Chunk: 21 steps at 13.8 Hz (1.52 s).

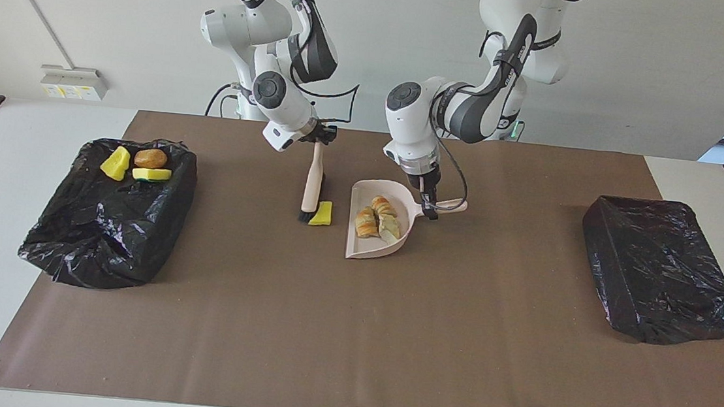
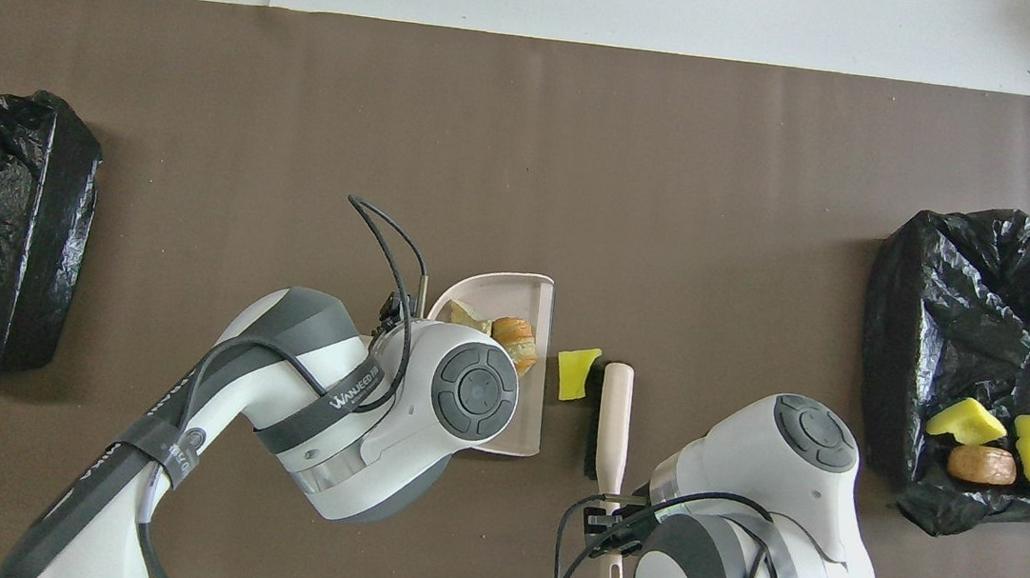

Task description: Sweep and dump trash in bin

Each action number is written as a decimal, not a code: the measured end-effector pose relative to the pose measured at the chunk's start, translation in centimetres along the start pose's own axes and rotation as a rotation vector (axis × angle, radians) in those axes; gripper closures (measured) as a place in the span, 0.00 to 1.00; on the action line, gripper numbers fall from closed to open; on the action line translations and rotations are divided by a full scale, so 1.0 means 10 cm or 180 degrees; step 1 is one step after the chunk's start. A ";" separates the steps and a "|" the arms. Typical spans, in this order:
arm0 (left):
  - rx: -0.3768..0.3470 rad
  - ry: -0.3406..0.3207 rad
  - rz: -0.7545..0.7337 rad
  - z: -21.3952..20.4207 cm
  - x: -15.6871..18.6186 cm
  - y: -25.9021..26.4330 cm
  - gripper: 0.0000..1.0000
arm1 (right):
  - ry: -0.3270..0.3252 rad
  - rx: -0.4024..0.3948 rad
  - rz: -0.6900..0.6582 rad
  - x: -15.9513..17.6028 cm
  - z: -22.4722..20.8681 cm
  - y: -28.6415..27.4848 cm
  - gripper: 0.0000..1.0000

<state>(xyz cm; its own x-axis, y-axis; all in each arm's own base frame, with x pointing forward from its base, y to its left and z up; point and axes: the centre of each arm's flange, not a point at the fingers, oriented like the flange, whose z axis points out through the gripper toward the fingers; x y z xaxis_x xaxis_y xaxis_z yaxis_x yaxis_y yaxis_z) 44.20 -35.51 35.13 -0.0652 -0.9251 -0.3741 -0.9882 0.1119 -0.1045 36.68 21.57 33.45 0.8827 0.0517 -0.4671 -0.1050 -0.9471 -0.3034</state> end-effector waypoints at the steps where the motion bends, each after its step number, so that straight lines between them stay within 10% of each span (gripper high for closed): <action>1: -0.0012 -0.0033 0.0006 0.00 0.00 0.01 0.69 | -0.0017 0.0125 -0.0049 0.00 -0.01 -0.08 0.74; 11: 0.0004 0.0068 -0.0065 0.24 -0.13 -0.04 0.69 | -0.0084 0.1329 -0.0455 -0.03 -0.20 -0.57 0.74; 21: -0.0029 0.0250 -0.0275 0.37 -0.33 -0.19 0.69 | -0.0024 -0.0389 -0.0489 -0.19 -0.38 -0.62 0.74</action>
<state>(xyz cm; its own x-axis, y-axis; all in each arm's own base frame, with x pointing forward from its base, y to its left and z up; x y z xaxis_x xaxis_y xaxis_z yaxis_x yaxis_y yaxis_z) 46.83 -31.38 33.15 0.0101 -0.9567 -0.2908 -0.9918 0.0274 -0.1247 37.43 26.18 39.35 0.8806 0.2005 -0.4294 0.0874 -0.9592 -0.2688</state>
